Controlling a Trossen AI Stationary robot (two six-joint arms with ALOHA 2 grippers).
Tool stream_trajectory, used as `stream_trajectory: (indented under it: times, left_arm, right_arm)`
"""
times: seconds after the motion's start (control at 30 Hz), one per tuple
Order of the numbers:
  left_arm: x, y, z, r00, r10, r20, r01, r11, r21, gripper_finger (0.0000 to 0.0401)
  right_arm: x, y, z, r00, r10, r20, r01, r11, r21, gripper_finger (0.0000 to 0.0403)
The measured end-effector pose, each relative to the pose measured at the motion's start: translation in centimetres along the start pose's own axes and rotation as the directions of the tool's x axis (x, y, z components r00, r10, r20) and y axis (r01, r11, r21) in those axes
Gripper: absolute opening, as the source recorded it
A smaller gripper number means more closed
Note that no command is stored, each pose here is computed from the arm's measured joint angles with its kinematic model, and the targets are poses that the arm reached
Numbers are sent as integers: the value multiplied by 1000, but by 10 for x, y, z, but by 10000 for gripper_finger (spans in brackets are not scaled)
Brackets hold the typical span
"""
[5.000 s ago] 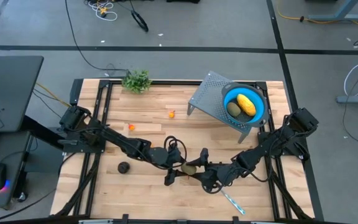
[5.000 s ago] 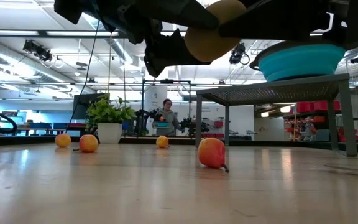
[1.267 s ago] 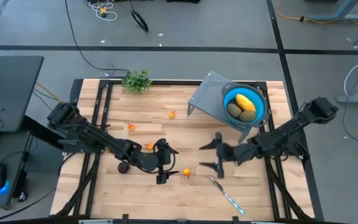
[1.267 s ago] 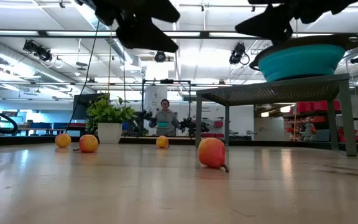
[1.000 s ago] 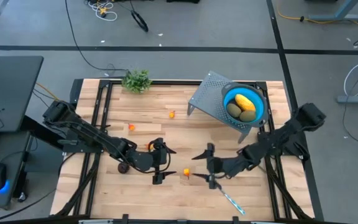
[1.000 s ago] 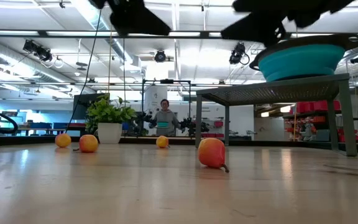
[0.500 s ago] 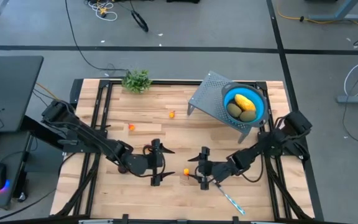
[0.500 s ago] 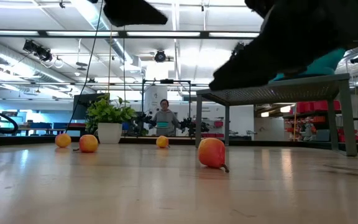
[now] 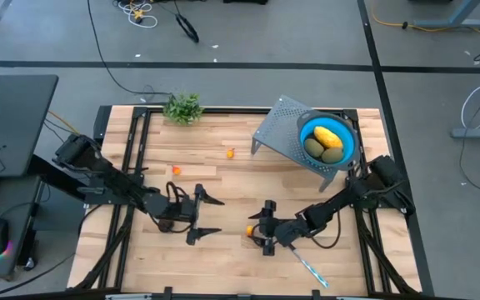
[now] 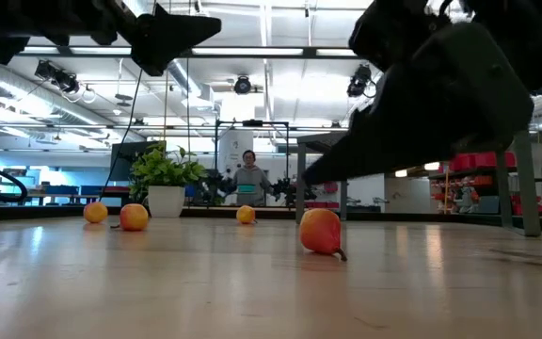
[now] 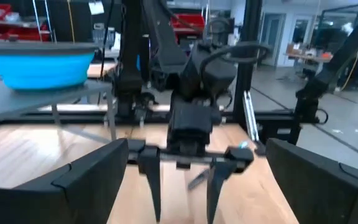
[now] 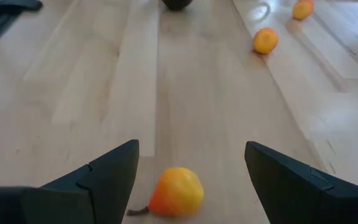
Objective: Pick & Place Fruit
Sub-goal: Put the pear into the strainer bowl on the shelf
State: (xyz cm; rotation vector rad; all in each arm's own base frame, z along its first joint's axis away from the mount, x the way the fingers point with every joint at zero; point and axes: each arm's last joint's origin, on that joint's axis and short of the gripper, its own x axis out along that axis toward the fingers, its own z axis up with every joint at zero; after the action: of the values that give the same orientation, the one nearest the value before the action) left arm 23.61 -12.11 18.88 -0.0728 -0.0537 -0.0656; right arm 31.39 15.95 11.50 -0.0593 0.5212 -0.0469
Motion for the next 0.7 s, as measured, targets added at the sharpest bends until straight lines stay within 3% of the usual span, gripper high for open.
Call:
stream_trajectory:
  times: [0.43,0.7]
  left_arm:
    - [2,-1,1,1000,2,-1,-1,997,82,389]
    - [4,5,2,1000,24,4,-24,995,94,389]
  right_arm:
    - [18,2,-21,996,-45,-73,44,999,-15,298]
    - [17,2,-24,994,-31,-107,29,999,-14,249]
